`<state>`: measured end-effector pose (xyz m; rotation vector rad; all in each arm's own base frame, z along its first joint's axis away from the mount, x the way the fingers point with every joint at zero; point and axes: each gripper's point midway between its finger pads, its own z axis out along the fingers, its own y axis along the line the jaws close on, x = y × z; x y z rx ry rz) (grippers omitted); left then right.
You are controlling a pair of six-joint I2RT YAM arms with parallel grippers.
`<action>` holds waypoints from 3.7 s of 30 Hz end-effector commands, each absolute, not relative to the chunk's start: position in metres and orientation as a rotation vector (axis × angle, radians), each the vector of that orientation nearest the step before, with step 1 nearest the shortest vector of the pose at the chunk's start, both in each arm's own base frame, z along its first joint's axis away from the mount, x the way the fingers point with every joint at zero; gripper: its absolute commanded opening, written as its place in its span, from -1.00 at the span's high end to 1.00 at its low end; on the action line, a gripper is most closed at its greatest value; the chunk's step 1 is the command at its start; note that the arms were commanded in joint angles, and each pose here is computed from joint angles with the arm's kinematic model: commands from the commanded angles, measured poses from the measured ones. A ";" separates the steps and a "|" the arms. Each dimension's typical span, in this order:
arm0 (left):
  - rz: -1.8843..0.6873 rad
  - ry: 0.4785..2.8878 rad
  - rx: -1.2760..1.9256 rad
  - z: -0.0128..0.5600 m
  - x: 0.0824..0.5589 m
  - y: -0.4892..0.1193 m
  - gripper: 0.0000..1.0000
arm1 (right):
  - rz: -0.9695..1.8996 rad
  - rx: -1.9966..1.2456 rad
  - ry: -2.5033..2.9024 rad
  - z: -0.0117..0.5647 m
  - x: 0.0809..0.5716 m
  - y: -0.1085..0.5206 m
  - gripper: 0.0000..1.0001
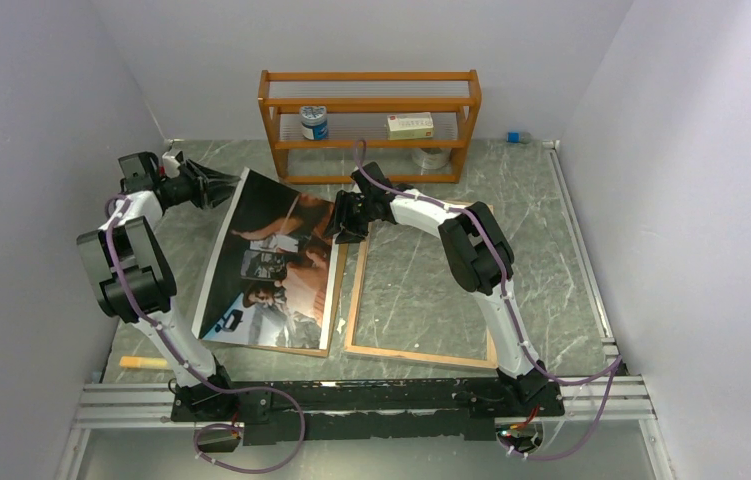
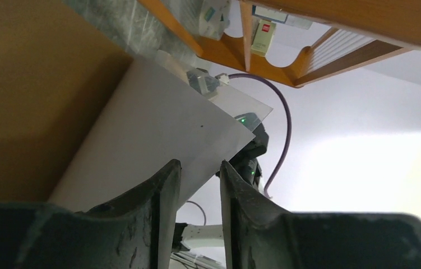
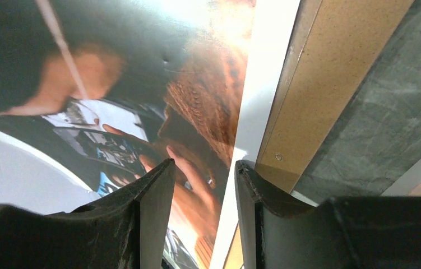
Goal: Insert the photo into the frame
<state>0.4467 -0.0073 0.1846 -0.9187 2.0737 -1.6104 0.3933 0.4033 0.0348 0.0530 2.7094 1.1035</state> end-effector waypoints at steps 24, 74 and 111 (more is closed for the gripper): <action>-1.254 2.283 -0.587 0.166 0.446 0.007 0.60 | 0.948 0.096 2.786 0.002 0.381 0.378 0.04; -0.666 2.777 -0.878 0.028 0.407 0.065 -0.40 | 0.595 0.137 2.725 0.019 0.416 0.338 0.00; -0.290 2.922 -0.937 -0.010 0.358 0.092 0.87 | 0.566 -0.026 2.651 0.072 0.431 0.346 -0.04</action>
